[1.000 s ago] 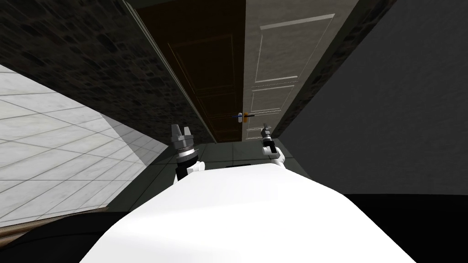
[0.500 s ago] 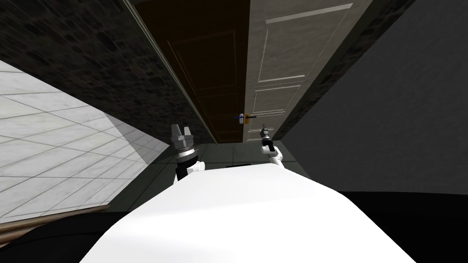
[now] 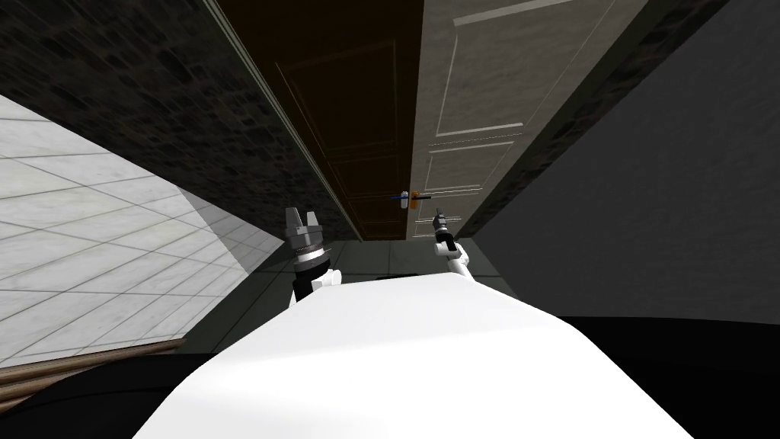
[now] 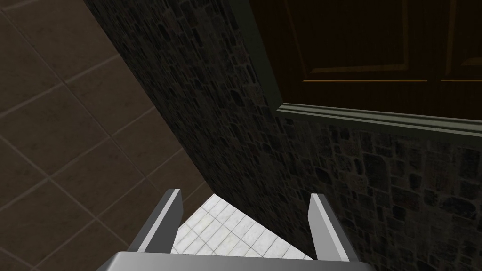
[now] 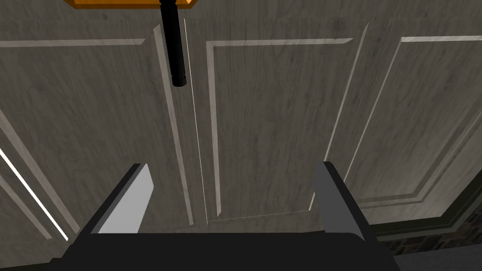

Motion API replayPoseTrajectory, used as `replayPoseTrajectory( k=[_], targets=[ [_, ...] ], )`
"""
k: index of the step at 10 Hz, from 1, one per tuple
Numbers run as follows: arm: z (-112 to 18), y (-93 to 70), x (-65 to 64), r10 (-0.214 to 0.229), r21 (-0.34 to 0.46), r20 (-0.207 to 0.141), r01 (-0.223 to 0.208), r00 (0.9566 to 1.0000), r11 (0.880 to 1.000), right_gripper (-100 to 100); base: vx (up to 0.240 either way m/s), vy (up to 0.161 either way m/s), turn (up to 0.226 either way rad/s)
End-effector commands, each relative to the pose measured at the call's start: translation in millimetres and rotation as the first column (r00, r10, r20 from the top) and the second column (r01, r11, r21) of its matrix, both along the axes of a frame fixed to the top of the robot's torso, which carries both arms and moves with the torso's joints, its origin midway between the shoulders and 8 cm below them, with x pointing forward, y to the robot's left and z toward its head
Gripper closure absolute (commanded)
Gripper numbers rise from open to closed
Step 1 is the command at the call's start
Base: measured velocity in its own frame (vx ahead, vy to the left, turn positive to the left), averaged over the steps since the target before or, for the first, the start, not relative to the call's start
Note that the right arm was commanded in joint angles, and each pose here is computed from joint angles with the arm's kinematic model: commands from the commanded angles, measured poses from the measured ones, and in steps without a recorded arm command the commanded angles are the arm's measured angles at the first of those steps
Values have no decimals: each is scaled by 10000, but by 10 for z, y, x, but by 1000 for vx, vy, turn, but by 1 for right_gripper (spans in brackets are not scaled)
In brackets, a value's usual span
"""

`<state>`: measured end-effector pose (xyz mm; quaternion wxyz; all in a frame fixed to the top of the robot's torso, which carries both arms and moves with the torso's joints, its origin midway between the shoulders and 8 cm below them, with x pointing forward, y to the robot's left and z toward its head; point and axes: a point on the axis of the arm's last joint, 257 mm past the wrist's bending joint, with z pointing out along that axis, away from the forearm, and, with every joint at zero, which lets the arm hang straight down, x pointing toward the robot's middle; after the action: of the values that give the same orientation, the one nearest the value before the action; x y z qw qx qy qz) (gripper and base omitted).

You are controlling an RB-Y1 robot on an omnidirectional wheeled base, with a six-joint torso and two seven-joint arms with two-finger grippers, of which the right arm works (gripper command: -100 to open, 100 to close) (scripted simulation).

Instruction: Pull the door open

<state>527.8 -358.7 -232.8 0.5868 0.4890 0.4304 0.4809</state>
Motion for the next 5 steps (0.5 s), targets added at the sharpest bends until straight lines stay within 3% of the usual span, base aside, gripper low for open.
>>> replayPoseTrajectory(
  k=[1,5],
  targets=[
    [-67,-8,47,-23,62,-157,24,9999,10000,-100,102,-24,42],
    [-280,-36,180,-87,261,-653,104,9978,9996,-100,115,-29,65]
  ],
)
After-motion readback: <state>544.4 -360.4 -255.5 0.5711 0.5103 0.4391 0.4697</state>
